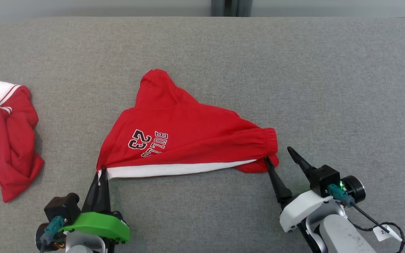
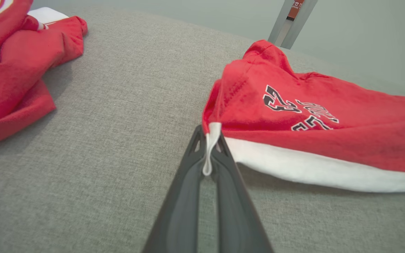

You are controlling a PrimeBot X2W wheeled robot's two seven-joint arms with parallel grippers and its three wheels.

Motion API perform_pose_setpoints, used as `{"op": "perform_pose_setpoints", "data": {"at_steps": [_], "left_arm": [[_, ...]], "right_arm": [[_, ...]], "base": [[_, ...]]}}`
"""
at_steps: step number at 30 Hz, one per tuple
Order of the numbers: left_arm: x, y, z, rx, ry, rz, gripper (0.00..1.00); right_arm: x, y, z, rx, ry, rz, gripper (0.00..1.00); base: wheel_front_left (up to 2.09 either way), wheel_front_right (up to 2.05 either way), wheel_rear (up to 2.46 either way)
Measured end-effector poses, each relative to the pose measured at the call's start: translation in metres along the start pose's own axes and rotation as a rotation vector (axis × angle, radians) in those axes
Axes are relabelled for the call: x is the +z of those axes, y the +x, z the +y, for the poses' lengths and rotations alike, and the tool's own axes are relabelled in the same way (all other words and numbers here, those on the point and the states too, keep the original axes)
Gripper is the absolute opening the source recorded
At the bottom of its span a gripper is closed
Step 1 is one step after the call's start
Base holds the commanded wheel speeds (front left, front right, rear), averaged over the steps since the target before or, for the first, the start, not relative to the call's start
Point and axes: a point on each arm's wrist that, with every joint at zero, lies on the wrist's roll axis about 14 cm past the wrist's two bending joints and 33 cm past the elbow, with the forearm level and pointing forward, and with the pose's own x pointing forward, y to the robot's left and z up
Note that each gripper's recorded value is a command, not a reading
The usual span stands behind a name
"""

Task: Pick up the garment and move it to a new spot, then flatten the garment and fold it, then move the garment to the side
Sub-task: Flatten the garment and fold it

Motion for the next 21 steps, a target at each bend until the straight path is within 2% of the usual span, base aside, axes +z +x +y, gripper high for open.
{"op": "perform_pose_setpoints", "data": {"at_steps": [9, 21], "left_arm": [[-0.001, 0.003, 0.003, 0.010, -0.009, 0.002, 0.00], [-0.001, 0.002, 0.002, 0.007, -0.011, 0.002, 0.00]], "right_arm": [[-0.004, 0.016, 0.013, 0.141, -0.180, 0.034, 1.00], [-0.002, 0.011, 0.018, 0.197, -0.264, 0.028, 1.00]], "base": [[0.00, 0.00, 0.00], [0.00, 0.00, 0.00]]}}
